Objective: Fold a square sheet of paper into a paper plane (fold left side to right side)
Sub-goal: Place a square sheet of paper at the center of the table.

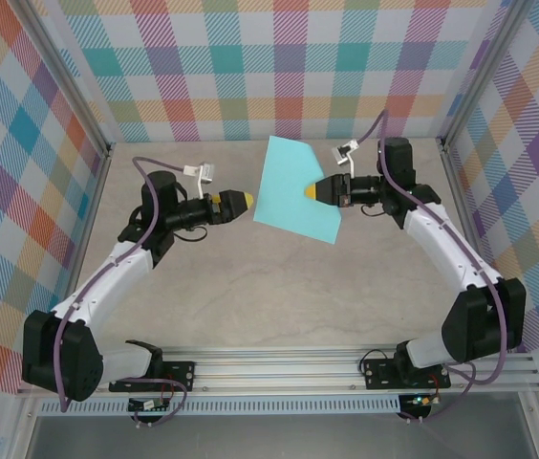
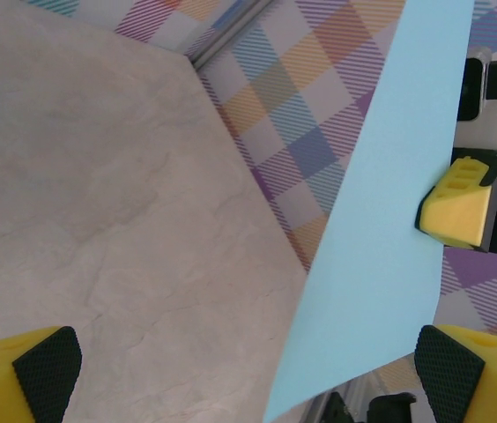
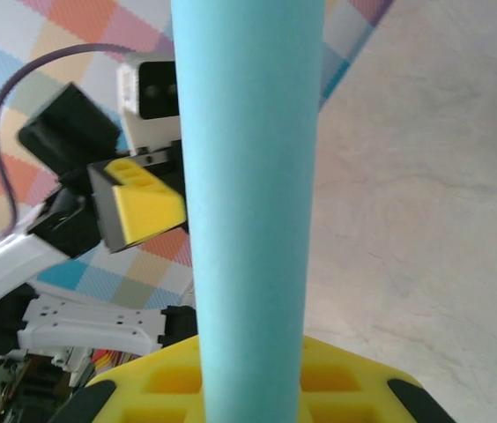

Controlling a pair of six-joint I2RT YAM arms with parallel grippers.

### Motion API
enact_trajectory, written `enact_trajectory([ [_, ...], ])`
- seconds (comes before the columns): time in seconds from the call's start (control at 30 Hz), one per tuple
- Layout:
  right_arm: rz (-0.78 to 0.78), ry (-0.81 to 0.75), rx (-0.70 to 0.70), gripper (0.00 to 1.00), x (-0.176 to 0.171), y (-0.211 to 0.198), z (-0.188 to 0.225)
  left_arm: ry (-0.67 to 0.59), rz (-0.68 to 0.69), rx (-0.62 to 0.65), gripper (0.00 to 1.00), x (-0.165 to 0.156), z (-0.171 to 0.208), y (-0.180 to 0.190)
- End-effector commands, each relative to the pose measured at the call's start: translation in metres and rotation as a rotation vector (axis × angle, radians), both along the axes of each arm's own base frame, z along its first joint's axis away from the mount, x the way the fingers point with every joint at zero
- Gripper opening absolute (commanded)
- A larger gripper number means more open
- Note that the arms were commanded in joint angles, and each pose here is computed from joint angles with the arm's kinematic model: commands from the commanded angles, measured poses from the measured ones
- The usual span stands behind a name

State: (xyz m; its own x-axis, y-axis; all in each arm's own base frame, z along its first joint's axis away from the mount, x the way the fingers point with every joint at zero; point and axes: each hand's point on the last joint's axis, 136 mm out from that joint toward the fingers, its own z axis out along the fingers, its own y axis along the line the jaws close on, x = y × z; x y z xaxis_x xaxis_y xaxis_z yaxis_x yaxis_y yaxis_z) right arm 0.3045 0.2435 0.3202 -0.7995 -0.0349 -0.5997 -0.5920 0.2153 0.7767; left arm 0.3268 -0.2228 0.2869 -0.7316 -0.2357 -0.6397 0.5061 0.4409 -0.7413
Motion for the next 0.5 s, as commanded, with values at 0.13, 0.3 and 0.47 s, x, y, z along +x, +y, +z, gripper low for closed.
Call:
enact_trajectory([
  [0.13, 0.104, -0.043, 0.055, 0.15, -0.025, 0.009, 0.025, -0.130, -0.164, -0.134, 0.99, -0.016, 0.054, -0.033],
  [0.3, 0.126, -0.041, 0.064, 0.15, -0.028, 0.015, 0.024, -0.126, -0.220, -0.130, 0.86, -0.023, 0.051, -0.050],
  [0.47, 0.113, -0.017, 0.043, 0.17, -0.024, 0.017, 0.017, -0.111, -0.219, -0.099, 0.34, -0.022, 0.039, -0.054],
])
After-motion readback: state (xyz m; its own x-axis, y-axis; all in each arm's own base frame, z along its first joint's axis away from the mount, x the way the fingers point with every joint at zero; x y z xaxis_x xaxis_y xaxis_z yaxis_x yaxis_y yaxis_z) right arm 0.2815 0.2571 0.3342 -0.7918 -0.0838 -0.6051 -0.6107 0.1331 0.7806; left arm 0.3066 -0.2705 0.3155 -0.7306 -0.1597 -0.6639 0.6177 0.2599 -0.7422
